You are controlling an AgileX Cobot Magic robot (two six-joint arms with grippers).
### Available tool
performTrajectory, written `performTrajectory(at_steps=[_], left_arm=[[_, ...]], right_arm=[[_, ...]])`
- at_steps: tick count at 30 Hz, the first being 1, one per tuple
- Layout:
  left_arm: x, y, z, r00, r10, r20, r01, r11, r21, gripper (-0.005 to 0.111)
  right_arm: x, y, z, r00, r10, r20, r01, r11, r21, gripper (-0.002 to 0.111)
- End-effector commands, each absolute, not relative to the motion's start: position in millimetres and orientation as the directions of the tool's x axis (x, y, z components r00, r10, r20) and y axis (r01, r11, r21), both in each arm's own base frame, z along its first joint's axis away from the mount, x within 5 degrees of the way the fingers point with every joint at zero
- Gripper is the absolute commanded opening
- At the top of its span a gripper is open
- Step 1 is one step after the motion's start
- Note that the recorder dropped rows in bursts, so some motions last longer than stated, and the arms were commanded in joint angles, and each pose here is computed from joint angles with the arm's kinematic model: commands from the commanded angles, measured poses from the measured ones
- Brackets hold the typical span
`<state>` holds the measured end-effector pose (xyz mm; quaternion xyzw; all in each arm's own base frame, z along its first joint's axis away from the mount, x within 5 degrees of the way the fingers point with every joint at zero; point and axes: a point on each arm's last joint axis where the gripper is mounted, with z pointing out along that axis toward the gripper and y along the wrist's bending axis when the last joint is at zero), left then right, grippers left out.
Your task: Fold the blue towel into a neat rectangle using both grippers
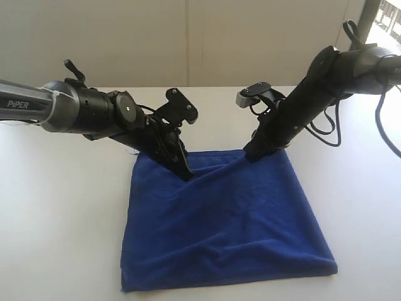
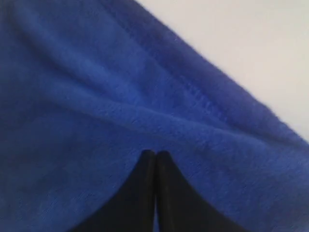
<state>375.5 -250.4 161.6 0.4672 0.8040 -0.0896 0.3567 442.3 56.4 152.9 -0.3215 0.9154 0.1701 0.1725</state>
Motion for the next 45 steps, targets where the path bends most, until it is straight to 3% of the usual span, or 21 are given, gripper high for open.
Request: performTrajectory(at_steps=[1,12,17,23,29,45], left_arm=[[387,-234,174,-0.393,0.655,-0.646,0.813,0.575,0.089,0.000],[428,-187,219,-0.519,0.615,-0.594,0.811,0.574,-0.114,0.000],[433,-217,199,-0.521,0.625,-0.581,0.847,0.462,-0.262,0.000],[437,-260,163,-0.492,0.636,-0.594,0.867,0.416,-0.273,0.000],[435,-289,157,-0.470,0.621,-0.627,0.880,0.377,-0.287,0.000],[446,-288,138,-0.440,0.650,-0.620,0.889,0.412,-0.199,0.000]], right_arm=[[433,56,159,-0.757,-0.537,-0.371,-0.641,0.719,0.268,0.000],[406,67,182,-0.763,-0.522,-0.380,-0.630,0.732,0.260,0.000],[401,62,166,-0.808,-0.480,-0.341,-0.568,0.788,0.236,0.000],[383,62,145,-0.833,-0.484,-0.268,-0.548,0.788,0.280,0.000],[373,61,132,-0.846,-0.479,-0.235,-0.531,0.797,0.288,0.000],[353,59,112,-0.872,-0.463,-0.160,-0.490,0.811,0.320,0.000]])
